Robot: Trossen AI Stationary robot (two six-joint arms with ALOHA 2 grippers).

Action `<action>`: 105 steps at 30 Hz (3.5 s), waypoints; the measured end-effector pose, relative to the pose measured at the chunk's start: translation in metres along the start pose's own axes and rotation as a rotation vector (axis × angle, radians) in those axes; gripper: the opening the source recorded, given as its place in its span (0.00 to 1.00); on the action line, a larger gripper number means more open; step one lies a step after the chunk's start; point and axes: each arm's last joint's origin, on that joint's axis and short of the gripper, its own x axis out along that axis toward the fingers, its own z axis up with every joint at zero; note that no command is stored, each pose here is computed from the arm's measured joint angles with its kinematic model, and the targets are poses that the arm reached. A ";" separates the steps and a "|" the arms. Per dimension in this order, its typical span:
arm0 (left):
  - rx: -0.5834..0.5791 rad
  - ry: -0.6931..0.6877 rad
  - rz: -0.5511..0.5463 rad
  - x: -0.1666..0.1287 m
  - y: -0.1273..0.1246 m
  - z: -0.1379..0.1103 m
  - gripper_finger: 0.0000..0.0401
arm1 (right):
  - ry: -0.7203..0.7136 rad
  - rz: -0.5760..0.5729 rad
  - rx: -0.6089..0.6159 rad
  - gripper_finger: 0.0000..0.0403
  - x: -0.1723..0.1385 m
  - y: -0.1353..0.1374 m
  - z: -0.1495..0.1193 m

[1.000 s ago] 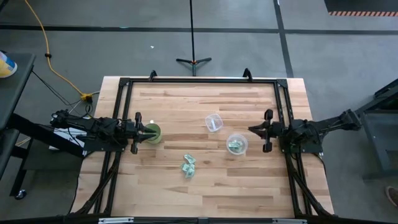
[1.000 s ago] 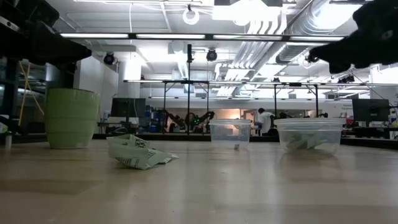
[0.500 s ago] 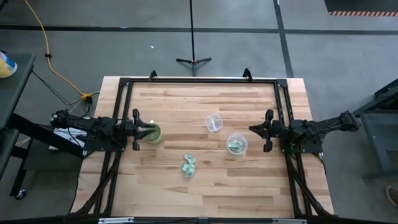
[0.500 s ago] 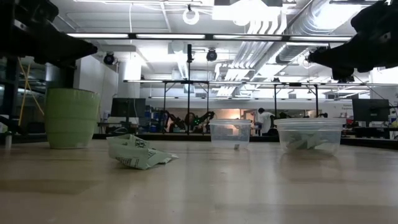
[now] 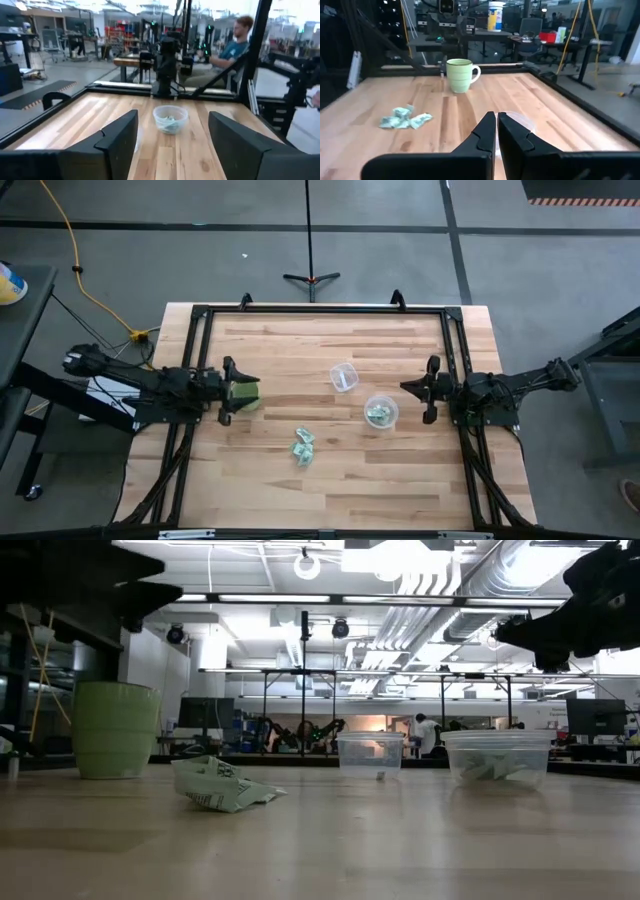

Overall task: Pick and place Stevia / Truvia into bins
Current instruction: Put the stevia packet into the top transparent container

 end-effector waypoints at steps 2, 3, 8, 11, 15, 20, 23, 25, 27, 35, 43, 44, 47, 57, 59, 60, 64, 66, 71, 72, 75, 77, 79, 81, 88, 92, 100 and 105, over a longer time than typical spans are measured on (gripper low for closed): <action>0.018 0.054 -0.002 0.014 -0.005 0.008 0.67 | 0.000 0.000 0.015 0.02 0.000 0.000 0.000; 0.030 0.085 -0.002 0.022 -0.008 0.012 0.67 | 0.000 0.000 0.008 0.02 0.000 0.000 0.000; 0.128 0.323 -0.022 0.072 -0.025 0.024 0.62 | 0.001 -0.001 -0.034 0.02 0.000 0.000 0.000; 0.172 0.502 -0.056 0.098 -0.036 0.025 0.61 | 0.001 -0.001 -0.035 0.02 0.000 0.000 0.000; 0.162 0.699 -0.099 0.128 -0.047 0.026 0.61 | 0.002 0.000 -0.043 0.03 0.000 0.000 0.000; 0.053 0.881 -0.042 0.149 -0.055 0.022 0.61 | 0.002 -0.001 -0.077 0.03 0.000 0.000 0.000; -0.075 0.951 -0.035 0.155 -0.059 0.015 0.61 | 0.002 0.000 -0.074 0.03 0.000 0.000 0.000; -0.183 1.003 -0.039 0.157 -0.061 0.008 0.61 | 0.002 0.000 -0.073 0.03 0.000 0.000 0.000; -0.294 1.049 -0.029 0.158 -0.063 0.002 0.61 | 0.002 0.003 -0.072 0.03 0.000 0.000 -0.001; -0.507 1.147 0.110 0.164 -0.065 -0.022 0.59 | 0.013 0.004 -0.076 0.03 0.001 0.000 -0.002; -0.532 1.195 0.183 0.168 -0.066 -0.041 0.59 | 0.015 0.004 -0.078 0.03 0.001 0.000 -0.002; -0.546 1.198 0.192 0.169 -0.066 -0.042 0.59 | 0.015 0.004 -0.079 0.03 0.001 0.000 -0.002; -0.558 1.214 0.204 0.169 -0.066 -0.046 0.58 | 0.015 0.004 -0.080 0.03 0.001 0.000 -0.002; -0.564 1.229 0.219 0.172 -0.067 -0.057 0.58 | 0.016 0.003 -0.087 0.03 0.001 0.000 -0.002; -0.564 1.226 0.216 0.173 -0.067 -0.057 0.58 | 0.015 0.002 -0.088 0.03 0.001 0.000 -0.002; -0.564 1.226 0.217 0.173 -0.067 -0.057 0.58 | 0.016 0.002 -0.088 0.03 0.001 0.000 -0.002; -0.560 1.226 0.221 0.173 -0.067 -0.058 0.58 | 0.016 0.002 -0.088 0.03 0.001 0.000 -0.002; -0.558 1.223 0.224 0.173 -0.067 -0.058 0.58 | 0.016 0.001 -0.088 0.03 0.001 0.000 -0.002; -0.560 1.222 0.228 0.173 -0.067 -0.058 0.58 | 0.016 0.001 -0.088 0.03 0.001 0.000 -0.002; -0.561 1.222 0.229 0.173 -0.067 -0.058 0.58 | 0.016 0.001 -0.088 0.03 0.001 0.000 -0.002; -0.562 1.222 0.230 0.173 -0.067 -0.058 0.58 | 0.016 0.001 -0.088 0.03 0.001 0.000 -0.002; -0.562 1.222 0.230 0.173 -0.067 -0.058 0.58 | 0.016 0.001 -0.088 0.03 0.001 0.000 -0.002; -0.561 1.229 0.224 0.173 -0.067 -0.060 0.58 | 0.016 0.001 -0.088 0.03 0.001 0.000 -0.002; -0.567 1.254 0.206 0.173 -0.068 -0.063 0.58 | 0.016 0.001 -0.088 0.03 0.001 0.000 -0.002; -0.563 1.288 0.207 0.175 -0.068 -0.074 0.58 | 0.016 0.000 -0.088 0.03 0.001 0.000 -0.002; -0.563 1.286 0.208 0.175 -0.068 -0.074 0.58 | 0.016 0.001 -0.088 0.03 0.001 0.000 -0.002; -0.527 1.284 0.158 0.176 -0.069 -0.074 0.51 | 0.016 0.001 -0.088 0.03 0.001 0.000 -0.002; -0.513 1.280 0.144 0.177 -0.069 -0.074 0.35 | 0.016 0.001 -0.088 0.03 0.001 0.000 -0.002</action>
